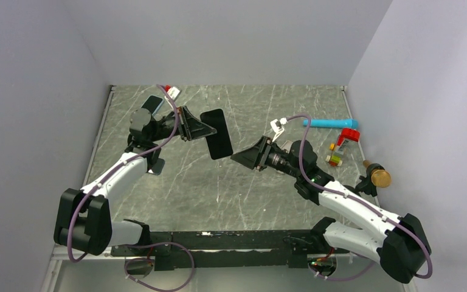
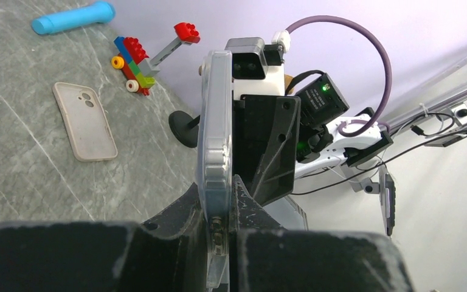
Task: Take the phone out of the phone case
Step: Remove the phone case from the phone.
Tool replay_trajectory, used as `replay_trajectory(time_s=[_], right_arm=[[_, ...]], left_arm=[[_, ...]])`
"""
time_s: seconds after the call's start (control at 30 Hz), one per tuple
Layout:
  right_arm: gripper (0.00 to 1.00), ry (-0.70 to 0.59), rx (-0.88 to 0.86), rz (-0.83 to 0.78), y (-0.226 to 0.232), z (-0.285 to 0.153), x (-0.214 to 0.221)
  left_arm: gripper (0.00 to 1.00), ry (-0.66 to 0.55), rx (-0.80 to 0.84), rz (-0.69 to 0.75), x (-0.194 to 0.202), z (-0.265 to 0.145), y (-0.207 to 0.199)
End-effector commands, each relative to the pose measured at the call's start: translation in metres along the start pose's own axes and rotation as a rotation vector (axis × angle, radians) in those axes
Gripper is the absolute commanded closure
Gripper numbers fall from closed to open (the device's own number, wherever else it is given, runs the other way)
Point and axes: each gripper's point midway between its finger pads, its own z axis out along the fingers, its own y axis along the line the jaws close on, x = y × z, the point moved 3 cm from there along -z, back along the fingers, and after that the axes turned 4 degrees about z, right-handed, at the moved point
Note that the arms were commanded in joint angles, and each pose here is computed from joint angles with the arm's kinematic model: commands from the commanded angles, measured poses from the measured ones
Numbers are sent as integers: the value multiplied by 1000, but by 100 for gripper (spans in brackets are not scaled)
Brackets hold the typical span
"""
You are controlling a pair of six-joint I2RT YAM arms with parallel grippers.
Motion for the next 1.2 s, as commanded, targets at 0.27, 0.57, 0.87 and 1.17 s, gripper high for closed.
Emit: replay_trajectory(time_s=[0.27,0.57,0.87,1.17], right_arm=[[40,29,-124,-169,41,18,-43],[70,118,-263,-193,59,35,-45],[100,188,-293,-219,55,33,-33],[100,231,-333,-202,56,31,-26]], left_arm=[[100,30,130,70,4,10,-27],[100,70,129,87,15,18,-32],[74,102,101,70,14,20,-29],[64,80,125,122,13,18,-35]])
